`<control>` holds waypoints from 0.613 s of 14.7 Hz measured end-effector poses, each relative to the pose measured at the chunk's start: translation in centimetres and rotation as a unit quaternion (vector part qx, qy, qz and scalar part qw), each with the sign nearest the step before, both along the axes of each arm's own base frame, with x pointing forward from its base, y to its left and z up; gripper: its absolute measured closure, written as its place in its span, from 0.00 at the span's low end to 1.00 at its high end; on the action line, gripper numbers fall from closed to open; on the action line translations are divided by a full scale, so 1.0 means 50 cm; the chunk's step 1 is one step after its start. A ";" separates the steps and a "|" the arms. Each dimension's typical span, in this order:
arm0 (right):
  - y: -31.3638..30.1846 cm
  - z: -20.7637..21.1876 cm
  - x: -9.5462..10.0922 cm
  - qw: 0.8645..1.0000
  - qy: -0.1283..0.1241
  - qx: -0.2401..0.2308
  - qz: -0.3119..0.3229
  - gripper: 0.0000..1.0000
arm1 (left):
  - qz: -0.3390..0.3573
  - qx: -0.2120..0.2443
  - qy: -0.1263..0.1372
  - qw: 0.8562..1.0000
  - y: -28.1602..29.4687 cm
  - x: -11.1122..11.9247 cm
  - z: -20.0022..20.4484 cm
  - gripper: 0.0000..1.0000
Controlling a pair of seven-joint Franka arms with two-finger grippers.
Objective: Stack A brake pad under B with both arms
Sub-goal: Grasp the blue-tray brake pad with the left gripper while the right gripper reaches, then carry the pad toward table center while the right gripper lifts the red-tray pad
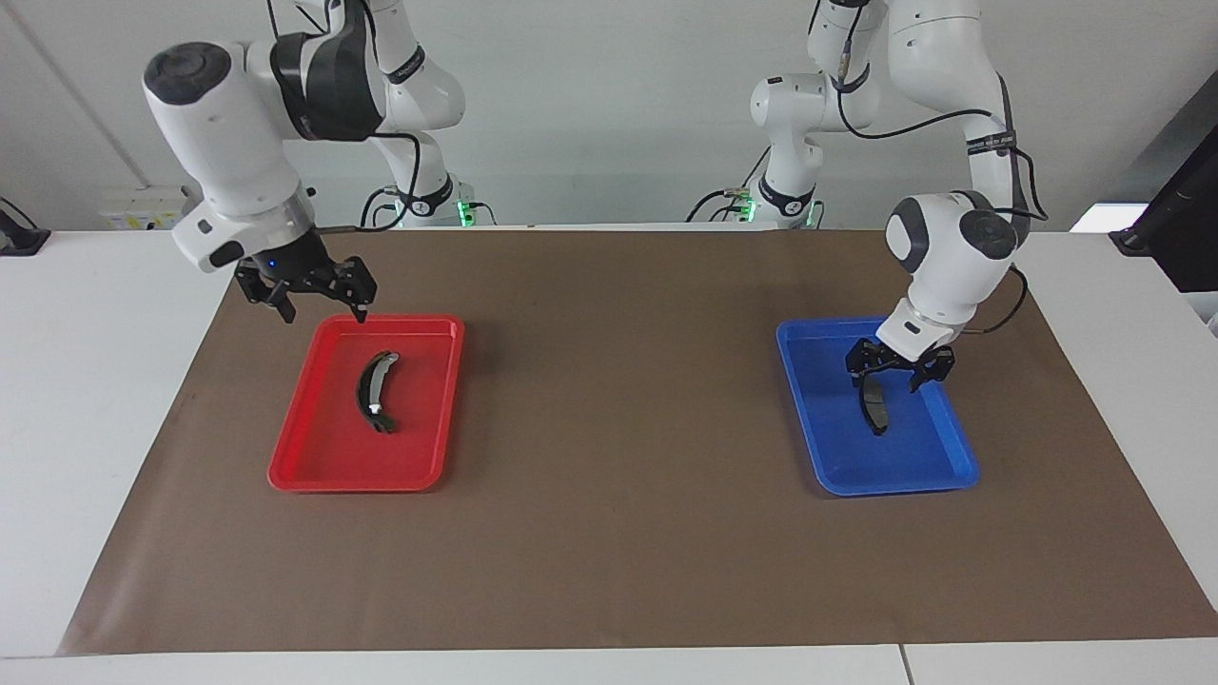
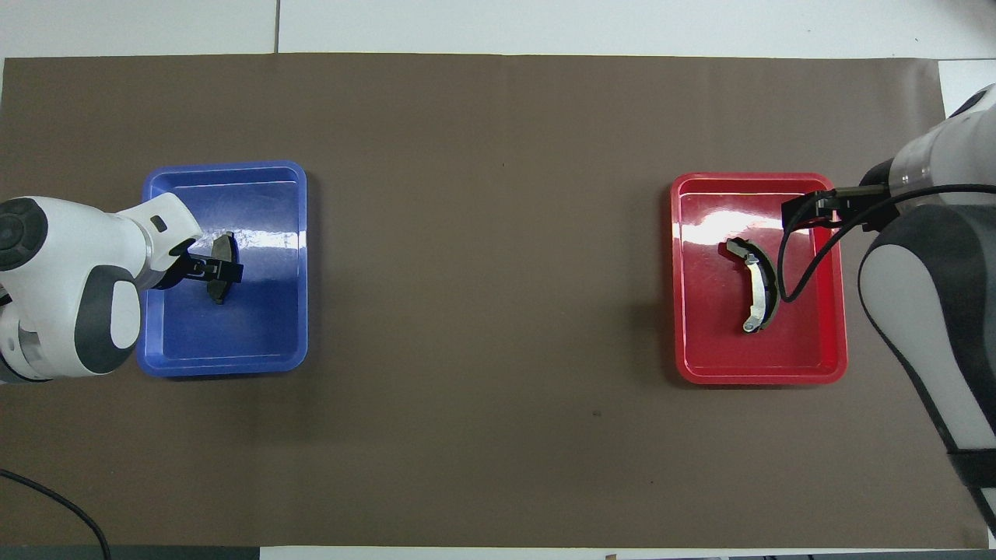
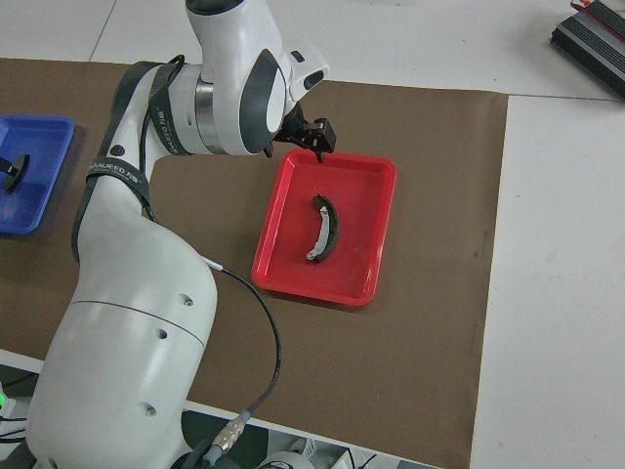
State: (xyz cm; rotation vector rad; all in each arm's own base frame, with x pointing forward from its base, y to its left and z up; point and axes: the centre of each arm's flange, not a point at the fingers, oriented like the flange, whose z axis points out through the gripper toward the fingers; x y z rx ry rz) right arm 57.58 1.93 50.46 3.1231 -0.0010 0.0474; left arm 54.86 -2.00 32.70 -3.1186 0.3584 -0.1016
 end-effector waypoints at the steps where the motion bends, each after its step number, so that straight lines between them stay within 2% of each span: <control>1: 0.000 -0.050 0.002 1.000 -0.006 0.000 0.012 0.00 | 0.000 0.000 -0.005 1.000 0.000 -0.003 -0.012 0.02; 4: 0.000 -0.200 -0.026 0.999 -0.020 0.001 0.033 0.00 | 0.000 0.001 -0.011 1.000 -0.001 -0.003 -0.054 0.04; 5: -0.001 -0.236 -0.040 0.999 -0.020 0.001 0.043 0.00 | -0.001 0.001 -0.011 1.000 -0.001 -0.002 -0.063 0.09; 7: -0.012 -0.291 -0.062 0.997 -0.024 0.000 0.067 0.00 | -0.002 0.001 -0.013 1.000 -0.005 0.000 -0.065 0.32; 9: -0.040 -0.326 -0.076 0.997 -0.017 -0.001 0.077 0.00 | -0.002 0.001 -0.018 1.000 -0.005 0.002 -0.055 0.57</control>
